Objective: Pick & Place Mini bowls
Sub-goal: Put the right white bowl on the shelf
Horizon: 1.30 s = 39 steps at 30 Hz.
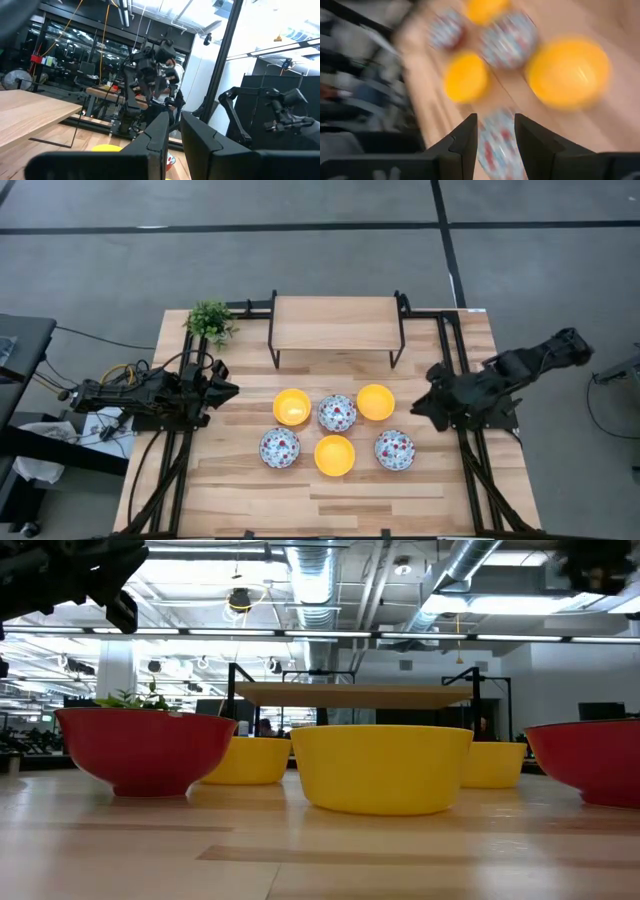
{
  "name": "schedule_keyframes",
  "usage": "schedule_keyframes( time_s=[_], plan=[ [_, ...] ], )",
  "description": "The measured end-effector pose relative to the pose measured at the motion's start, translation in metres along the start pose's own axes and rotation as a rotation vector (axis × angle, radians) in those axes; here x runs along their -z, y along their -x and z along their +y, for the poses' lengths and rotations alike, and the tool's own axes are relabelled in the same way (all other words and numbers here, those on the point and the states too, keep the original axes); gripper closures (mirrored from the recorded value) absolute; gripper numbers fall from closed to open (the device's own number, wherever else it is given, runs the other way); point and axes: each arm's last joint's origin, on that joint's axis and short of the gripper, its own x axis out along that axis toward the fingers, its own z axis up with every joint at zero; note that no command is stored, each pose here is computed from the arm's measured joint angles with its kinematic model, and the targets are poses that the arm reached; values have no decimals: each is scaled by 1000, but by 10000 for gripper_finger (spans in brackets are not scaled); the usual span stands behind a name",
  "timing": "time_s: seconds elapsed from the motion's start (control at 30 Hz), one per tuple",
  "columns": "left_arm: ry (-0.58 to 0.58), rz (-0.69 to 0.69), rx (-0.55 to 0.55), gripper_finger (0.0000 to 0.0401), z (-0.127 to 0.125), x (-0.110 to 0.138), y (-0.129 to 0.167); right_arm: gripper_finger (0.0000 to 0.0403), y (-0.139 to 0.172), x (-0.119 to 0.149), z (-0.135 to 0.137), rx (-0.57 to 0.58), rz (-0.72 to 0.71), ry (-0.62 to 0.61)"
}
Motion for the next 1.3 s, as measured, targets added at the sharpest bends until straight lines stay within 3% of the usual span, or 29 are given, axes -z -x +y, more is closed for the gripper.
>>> schedule_keyframes(
  time_s=[0.2,0.3,0.5,0.67,0.87,1.13,1.3],
  plan=[
    [0,-1,0,352,0,0,0,285,-20,20,-3,225,313,-230],
    [0,-2,1,352,0,0,0,285,-31,29,-1,277,380,-263],
    [0,-2,1,352,0,0,0,285,-51,43,1,348,395,-307],
    [2,-2,1,352,0,0,0,285,-74,58,0,299,384,-374],
    [77,-2,2,352,0,0,0,276,-93,74,-7,325,355,-445],
    [86,-1,1,352,0,0,0,238,-108,85,-4,381,341,-455],
    [86,0,1,352,0,0,0,236,-118,89,-2,405,338,-460]
  ],
)
